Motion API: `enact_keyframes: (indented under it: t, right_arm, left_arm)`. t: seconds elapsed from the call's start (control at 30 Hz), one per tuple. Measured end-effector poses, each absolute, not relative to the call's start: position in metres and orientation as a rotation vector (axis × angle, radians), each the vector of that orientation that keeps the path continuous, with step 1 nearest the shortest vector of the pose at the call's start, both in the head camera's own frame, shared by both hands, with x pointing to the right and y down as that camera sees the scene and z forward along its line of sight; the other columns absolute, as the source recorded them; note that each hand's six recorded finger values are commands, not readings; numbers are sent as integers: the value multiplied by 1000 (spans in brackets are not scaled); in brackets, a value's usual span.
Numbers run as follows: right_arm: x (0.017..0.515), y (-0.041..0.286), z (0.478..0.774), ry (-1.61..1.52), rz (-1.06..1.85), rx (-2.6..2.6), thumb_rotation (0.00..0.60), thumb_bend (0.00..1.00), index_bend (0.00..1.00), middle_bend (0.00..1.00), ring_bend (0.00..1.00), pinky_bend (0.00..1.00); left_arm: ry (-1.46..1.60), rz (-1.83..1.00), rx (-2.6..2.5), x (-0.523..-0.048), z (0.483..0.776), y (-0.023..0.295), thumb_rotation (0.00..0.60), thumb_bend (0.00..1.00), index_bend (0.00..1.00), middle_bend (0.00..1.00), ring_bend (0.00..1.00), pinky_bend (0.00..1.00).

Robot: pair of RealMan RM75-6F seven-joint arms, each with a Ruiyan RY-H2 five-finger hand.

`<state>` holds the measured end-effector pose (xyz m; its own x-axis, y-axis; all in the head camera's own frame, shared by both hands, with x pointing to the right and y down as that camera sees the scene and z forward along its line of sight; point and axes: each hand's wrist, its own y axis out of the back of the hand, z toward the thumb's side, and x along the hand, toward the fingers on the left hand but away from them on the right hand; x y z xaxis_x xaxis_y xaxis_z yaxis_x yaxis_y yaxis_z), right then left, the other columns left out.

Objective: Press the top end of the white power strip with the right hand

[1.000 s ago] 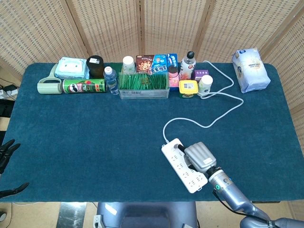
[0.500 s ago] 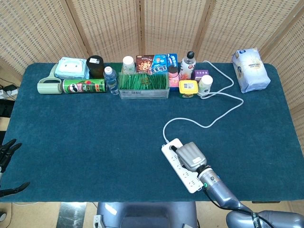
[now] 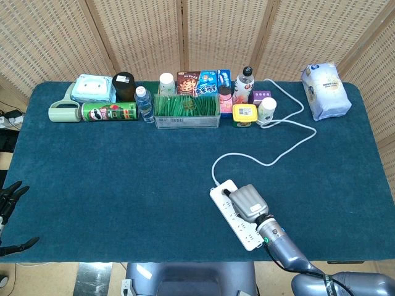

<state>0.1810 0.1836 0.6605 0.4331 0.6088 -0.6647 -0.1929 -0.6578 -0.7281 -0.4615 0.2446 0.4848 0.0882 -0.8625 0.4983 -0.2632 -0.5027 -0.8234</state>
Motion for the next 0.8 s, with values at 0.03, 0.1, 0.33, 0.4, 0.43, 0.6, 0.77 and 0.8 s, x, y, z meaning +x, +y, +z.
enact_keyframes:
  t: [0.03, 0.1, 0.33, 0.4, 0.43, 0.6, 0.77, 0.8]
  right_arm:
    - [182, 184, 661, -348, 1308, -1907, 600, 853, 271, 907, 1000, 1000]
    - [185, 184, 663, -341, 1319, -1899, 600, 852, 272, 907, 1000, 1000]
    - [190, 183, 667, -334, 1347, -1897, 600, 852, 276, 907, 1000, 1000]
    - [188, 183, 667, -331, 1345, -1891, 600, 852, 276, 907, 1000, 1000]
    - [188, 182, 667, -330, 1343, -1889, 600, 852, 276, 907, 1000, 1000]
    - [183, 184, 666, -316, 1334, -1876, 600, 852, 278, 907, 1000, 1000]
    - [177, 187, 670, -293, 1341, -1863, 600, 853, 281, 907, 1000, 1000]
    - [177, 187, 671, -290, 1344, -1859, 600, 853, 282, 907, 1000, 1000]
  left_arm:
    - [1106, -1432, -1830, -462, 485, 245, 600, 113, 0, 0, 0, 21]
    - [1108, -1431, -1832, -462, 484, 245, 600, 112, 0, 0, 0, 21]
    - [1116, -1429, -1832, -464, 483, 245, 600, 113, 0, 0, 0, 21]
    - [1119, -1430, -1831, -464, 483, 244, 600, 113, 0, 0, 0, 21]
    - [1121, -1430, -1830, -465, 483, 244, 600, 113, 0, 0, 0, 21]
    - [1118, -1430, -1832, -464, 483, 244, 600, 113, 0, 0, 0, 21]
    - [1121, -1427, -1832, -465, 482, 244, 600, 113, 0, 0, 0, 22]
    - [1122, -1427, -1831, -465, 482, 244, 600, 113, 0, 0, 0, 22]
